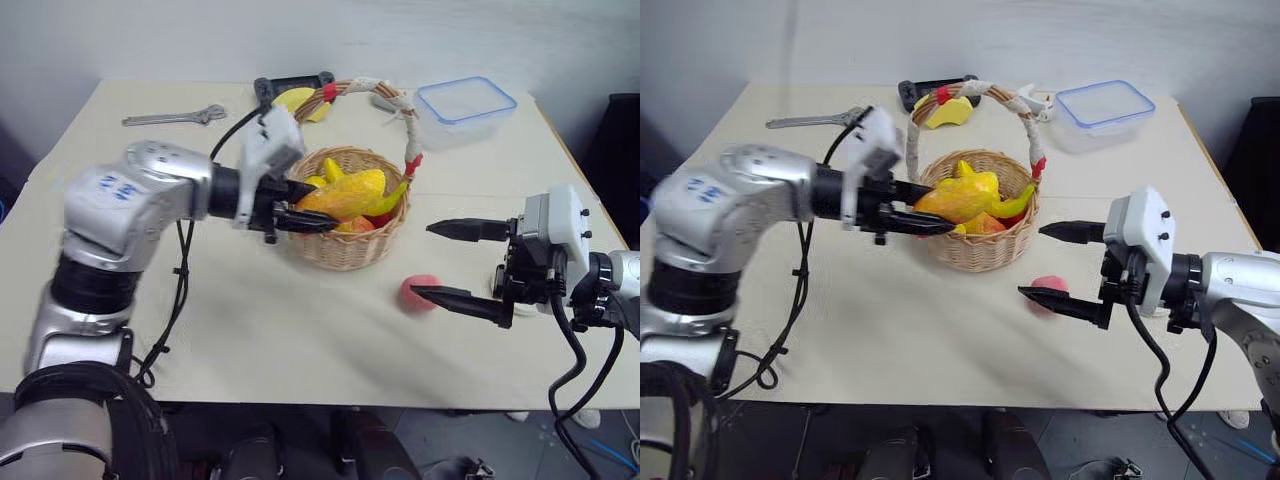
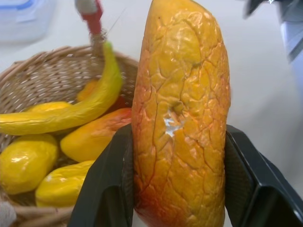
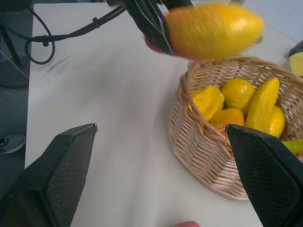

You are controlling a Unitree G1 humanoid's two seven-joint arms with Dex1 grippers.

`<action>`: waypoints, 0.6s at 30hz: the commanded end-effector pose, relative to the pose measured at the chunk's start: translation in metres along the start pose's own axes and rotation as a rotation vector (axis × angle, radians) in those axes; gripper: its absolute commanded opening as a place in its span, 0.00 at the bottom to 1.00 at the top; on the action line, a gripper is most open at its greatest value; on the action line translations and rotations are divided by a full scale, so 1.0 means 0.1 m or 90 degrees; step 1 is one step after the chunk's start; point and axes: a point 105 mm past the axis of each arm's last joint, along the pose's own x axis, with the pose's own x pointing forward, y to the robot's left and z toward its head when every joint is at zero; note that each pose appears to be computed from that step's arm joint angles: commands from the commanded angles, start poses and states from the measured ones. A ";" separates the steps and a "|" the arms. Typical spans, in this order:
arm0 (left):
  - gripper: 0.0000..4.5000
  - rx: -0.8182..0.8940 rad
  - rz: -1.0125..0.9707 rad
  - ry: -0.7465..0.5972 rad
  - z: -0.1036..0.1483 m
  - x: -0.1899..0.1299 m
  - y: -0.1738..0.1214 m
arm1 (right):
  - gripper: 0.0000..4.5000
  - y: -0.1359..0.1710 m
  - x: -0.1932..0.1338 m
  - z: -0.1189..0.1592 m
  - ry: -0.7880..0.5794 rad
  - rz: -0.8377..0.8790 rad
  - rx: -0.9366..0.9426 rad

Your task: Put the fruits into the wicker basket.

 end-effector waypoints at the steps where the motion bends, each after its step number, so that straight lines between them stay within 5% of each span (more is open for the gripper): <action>1: 0.43 0.068 0.087 0.007 0.07 0.07 0.17 | 1.00 0.01 0.00 0.06 -0.008 -0.016 -0.026; 7: 0.43 0.051 0.095 -0.040 0.18 0.16 0.19 | 1.00 -0.08 -0.03 0.04 -0.002 -0.060 -0.029; 15: 0.99 0.008 0.056 -0.127 0.33 0.02 0.17 | 1.00 -0.13 -0.11 -0.05 0.024 -0.100 -0.023; 18: 0.99 0.016 -0.023 -0.215 0.46 -0.17 0.03 | 1.00 -0.18 -0.24 -0.13 0.056 -0.137 -0.023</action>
